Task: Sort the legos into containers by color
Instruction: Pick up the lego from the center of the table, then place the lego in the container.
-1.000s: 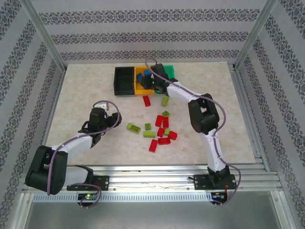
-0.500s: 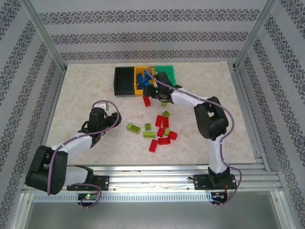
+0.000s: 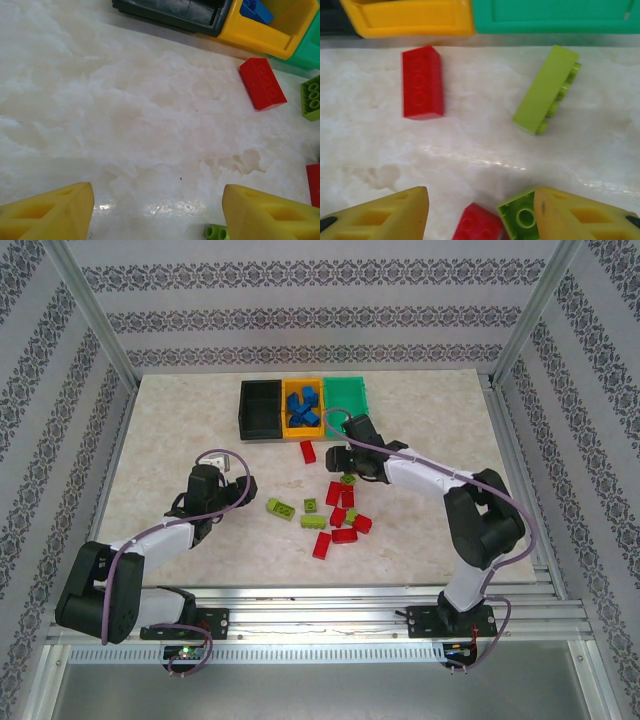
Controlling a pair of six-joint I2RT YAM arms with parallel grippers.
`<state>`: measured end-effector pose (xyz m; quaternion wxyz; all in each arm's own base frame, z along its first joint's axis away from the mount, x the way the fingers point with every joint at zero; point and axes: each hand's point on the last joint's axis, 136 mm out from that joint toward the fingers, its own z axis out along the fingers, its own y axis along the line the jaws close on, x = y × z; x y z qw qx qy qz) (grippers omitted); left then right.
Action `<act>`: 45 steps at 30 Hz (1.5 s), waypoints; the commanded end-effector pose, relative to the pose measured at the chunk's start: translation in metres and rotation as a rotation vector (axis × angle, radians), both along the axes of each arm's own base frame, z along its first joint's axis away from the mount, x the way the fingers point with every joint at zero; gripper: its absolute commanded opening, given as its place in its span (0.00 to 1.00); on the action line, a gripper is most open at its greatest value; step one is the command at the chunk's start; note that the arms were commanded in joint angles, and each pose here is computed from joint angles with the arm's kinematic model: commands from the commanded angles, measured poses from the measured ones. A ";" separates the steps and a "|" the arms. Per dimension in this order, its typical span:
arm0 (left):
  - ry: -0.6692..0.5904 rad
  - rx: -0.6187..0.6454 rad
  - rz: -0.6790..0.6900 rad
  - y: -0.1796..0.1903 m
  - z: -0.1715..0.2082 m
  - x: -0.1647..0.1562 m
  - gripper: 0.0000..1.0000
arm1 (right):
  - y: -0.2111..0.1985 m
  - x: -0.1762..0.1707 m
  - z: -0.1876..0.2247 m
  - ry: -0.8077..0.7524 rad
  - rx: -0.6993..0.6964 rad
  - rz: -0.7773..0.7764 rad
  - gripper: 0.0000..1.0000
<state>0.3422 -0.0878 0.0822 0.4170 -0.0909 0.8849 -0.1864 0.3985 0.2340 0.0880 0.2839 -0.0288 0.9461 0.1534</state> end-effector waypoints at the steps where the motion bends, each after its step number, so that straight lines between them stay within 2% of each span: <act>1: -0.052 -0.037 0.005 -0.002 0.016 0.013 0.69 | -0.006 0.019 -0.008 -0.008 -0.091 -0.031 0.58; 3: -0.046 -0.031 0.007 -0.001 0.014 0.012 0.69 | -0.008 0.030 -0.013 -0.004 -0.135 -0.055 0.57; 8: -0.043 -0.028 0.003 -0.001 0.013 0.013 0.69 | -0.014 0.051 -0.018 0.018 -0.129 -0.108 0.56; 18: -0.046 -0.034 0.003 -0.002 0.015 0.013 0.69 | -0.029 0.066 -0.035 0.048 -0.167 -0.149 0.54; 21: -0.046 -0.035 0.002 -0.002 0.015 0.013 0.69 | -0.025 0.070 -0.044 0.069 -0.160 -0.136 0.48; 27: -0.055 -0.025 0.009 0.001 0.018 0.012 0.69 | -0.018 0.073 -0.057 0.101 -0.154 -0.114 0.44; 30: -0.060 -0.025 0.011 0.001 0.020 0.012 0.69 | -0.016 0.071 -0.060 0.110 -0.145 -0.103 0.34; 33: -0.057 -0.024 0.011 0.001 0.019 0.011 0.69 | -0.014 0.068 -0.051 0.093 -0.129 -0.092 0.22; 39: -0.058 -0.027 0.010 0.001 0.019 0.012 0.69 | -0.014 0.070 -0.003 -0.009 -0.094 -0.098 0.21; 45: -0.054 -0.028 0.007 0.000 0.018 0.011 0.69 | -0.013 0.094 0.043 -0.121 -0.112 -0.088 0.22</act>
